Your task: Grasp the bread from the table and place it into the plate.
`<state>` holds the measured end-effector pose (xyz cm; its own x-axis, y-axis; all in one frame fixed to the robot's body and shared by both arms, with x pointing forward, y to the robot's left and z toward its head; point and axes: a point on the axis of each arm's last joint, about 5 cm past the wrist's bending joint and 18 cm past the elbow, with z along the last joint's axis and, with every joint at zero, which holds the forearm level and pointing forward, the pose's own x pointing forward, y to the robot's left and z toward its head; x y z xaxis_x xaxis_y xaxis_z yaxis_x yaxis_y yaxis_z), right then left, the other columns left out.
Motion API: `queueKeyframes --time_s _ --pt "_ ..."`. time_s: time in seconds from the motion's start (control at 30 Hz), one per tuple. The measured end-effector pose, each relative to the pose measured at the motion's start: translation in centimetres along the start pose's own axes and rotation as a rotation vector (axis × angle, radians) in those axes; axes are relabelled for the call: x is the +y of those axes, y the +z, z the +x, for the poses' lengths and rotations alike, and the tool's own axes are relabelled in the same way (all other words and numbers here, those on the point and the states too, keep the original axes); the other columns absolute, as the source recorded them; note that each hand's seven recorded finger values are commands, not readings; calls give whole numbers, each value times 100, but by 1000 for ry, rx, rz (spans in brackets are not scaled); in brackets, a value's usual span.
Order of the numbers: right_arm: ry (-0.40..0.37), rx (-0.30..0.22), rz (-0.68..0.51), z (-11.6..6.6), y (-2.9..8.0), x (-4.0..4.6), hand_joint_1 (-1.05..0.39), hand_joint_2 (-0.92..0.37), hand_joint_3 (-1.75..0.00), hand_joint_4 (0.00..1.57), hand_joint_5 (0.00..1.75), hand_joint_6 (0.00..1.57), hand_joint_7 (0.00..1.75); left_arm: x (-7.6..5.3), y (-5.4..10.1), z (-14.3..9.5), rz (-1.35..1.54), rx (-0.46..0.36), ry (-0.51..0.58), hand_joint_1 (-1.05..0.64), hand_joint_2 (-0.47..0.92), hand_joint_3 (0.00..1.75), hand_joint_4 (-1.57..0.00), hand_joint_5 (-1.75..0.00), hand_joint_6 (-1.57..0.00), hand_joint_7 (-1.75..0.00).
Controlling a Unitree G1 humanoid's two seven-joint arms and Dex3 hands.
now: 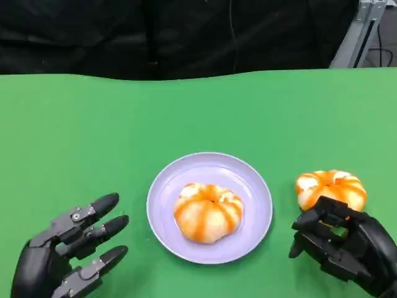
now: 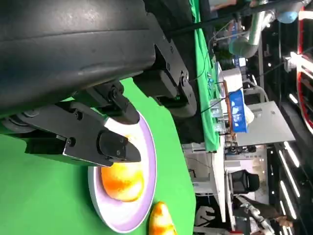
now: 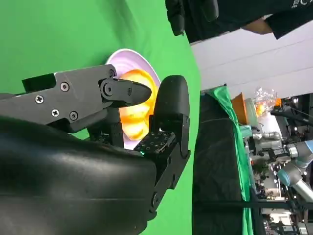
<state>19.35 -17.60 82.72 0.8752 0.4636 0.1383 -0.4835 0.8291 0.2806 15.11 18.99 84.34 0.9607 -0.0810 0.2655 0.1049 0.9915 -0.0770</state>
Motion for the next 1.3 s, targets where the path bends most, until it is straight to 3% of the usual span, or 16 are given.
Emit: queueKeyframes --time_s 0.07,0.1,0.17,0.27,0.67,1.3 --pt "0 0 0 0 0 -1 -4 -90 -39 56 159 68 107 0 -12 3 11 -6 -4 4 92 35 -115 -32 -119 -18" --pt "0 0 0 0 0 -1 -4 -90 -39 56 159 68 107 0 -20 7 16 -8 -6 4 92 41 -109 -56 -121 -25" --pt "0 0 0 1 1 -1 -4 -90 -39 56 159 67 107 -3 -24 17 25 -12 -13 2 92 49 -92 -100 -116 -46" --pt "0 0 0 1 1 -1 -5 -90 -39 55 159 67 107 -5 -29 21 30 -8 -17 2 92 52 -84 -122 -104 -75" --pt "0 0 0 1 1 -1 -6 -90 -38 55 159 67 108 2 -67 27 -1 29 1 -3 92 52 -82 -144 -91 -106" --pt "-6 4 -7 -7 14 -22 -3 -90 -40 56 160 66 109 13 -71 33 -15 41 13 -2 92 50 -80 -146 -88 -110"
